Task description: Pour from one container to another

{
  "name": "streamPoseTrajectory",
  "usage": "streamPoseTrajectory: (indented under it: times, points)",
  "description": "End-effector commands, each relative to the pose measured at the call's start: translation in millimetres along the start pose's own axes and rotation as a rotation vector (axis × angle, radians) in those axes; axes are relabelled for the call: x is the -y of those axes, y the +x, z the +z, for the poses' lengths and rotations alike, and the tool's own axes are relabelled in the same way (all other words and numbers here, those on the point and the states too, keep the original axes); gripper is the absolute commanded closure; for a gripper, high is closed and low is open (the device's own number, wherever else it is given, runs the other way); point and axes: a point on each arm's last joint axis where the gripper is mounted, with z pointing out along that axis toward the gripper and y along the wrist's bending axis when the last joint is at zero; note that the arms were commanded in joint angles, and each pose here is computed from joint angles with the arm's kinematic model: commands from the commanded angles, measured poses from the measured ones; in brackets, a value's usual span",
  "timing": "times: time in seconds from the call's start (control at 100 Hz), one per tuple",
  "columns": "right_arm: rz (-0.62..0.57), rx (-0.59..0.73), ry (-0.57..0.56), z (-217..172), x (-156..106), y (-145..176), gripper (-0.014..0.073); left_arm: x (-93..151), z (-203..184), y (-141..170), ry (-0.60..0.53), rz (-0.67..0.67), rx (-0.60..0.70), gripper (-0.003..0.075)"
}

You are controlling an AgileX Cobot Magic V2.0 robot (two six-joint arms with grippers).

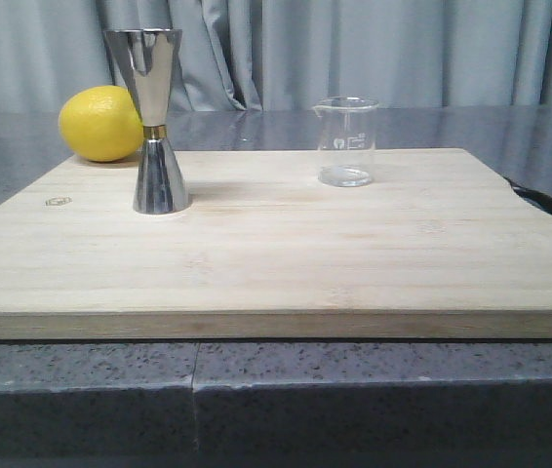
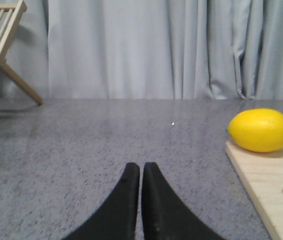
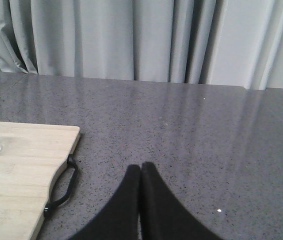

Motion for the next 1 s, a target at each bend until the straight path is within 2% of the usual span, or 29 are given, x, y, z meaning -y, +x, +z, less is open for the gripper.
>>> streamPoseTrajectory:
  times: [0.0, 0.14, 0.3, 0.45, 0.99]
  points:
    - [-0.01, 0.113, 0.006, -7, 1, -13, 0.0668, -4, -6, -14, -0.047, -0.013, 0.099, 0.0739]
    - [-0.01, 0.113, 0.006, -7, 1, -13, 0.0668, -6, -2, -7, -0.056, -0.014, 0.152, 0.0739]
    - [-0.01, 0.113, 0.006, -7, 1, -13, 0.0668, -3, 2, 12, 0.008, -0.051, 0.215, 0.0739]
    - [-0.01, 0.113, 0.006, -7, 1, -13, 0.0668, -1, 5, 28, 0.055, -0.065, 0.151, 0.0739]
    - [-0.01, 0.113, 0.006, -7, 1, -13, 0.0668, 0, 5, 28, 0.054, 0.05, 0.152, 0.0739]
